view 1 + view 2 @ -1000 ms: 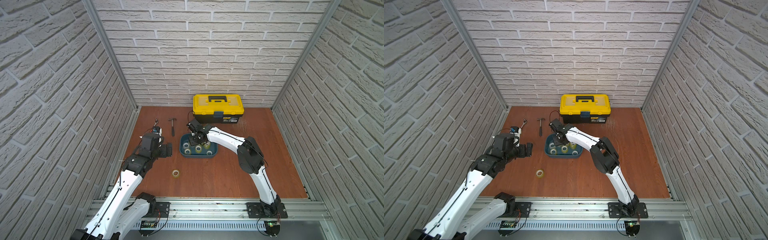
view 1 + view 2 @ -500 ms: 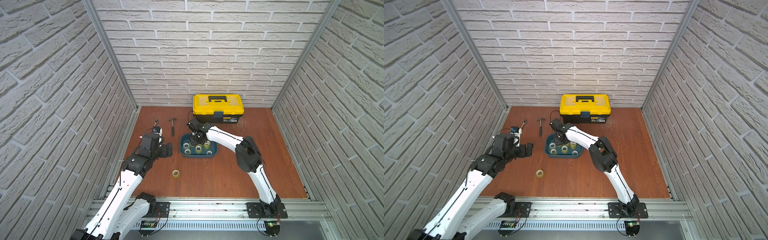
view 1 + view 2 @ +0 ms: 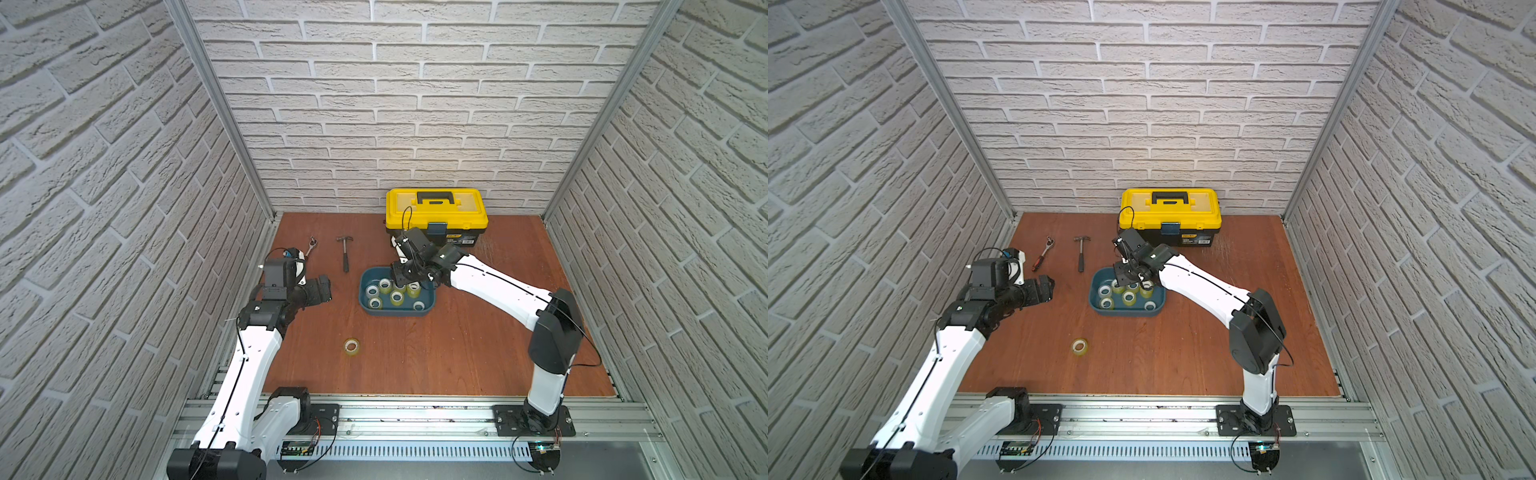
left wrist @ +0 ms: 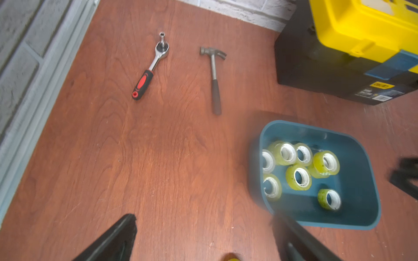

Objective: Put the transparent tape into the storage box
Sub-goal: Place the tape in the storage box, then pick up the tape at the center of the board.

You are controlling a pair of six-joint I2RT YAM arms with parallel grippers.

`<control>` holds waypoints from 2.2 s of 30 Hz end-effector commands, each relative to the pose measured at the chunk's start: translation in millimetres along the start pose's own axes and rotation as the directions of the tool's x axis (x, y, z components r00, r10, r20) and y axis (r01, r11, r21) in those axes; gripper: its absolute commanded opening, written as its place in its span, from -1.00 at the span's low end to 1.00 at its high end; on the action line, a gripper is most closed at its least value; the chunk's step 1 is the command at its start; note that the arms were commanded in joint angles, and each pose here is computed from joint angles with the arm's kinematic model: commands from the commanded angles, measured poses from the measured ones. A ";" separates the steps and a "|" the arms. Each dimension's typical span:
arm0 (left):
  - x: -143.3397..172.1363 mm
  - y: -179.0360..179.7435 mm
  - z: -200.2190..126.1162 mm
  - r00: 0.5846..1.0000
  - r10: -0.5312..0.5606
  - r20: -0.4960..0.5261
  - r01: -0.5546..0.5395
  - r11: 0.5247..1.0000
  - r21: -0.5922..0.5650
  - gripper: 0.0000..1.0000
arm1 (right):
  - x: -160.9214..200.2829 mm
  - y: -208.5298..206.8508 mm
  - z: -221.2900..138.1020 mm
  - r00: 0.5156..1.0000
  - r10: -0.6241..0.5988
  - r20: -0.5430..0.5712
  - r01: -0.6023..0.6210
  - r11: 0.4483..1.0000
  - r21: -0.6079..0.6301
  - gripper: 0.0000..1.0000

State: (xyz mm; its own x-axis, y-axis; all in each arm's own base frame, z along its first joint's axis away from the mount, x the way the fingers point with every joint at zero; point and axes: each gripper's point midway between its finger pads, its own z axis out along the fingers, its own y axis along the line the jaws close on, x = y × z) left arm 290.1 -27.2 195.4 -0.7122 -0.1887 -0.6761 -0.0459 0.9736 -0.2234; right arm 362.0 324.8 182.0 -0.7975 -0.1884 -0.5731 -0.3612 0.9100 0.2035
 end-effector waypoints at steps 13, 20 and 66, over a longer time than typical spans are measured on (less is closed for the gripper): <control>-10.2 -1.6 -12.9 0.998 -0.018 0.068 0.017 1.000 0.026 0.97 | 102.4 68.3 19.5 0.997 -0.031 -0.065 0.022 0.991 -0.131 -0.20; -13.2 6.6 -15.7 0.996 -0.030 0.085 0.031 0.999 -0.011 0.97 | 128.1 97.3 41.3 0.994 -0.021 -0.112 -0.001 0.981 -0.195 -0.22; -16.4 11.5 -11.6 0.991 -0.108 0.077 0.105 0.994 0.043 0.97 | 90.2 102.8 15.8 0.985 -0.164 -0.049 0.163 0.986 -0.031 -0.92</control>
State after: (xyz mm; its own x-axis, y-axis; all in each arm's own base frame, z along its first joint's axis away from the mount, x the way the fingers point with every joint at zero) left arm 287.8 -5.5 211.8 -0.6512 -0.3125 -0.6916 -0.1204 0.9423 -0.3124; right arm 240.9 422.8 86.4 -0.7873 -0.4055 -0.4645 -0.5150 0.8467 0.1337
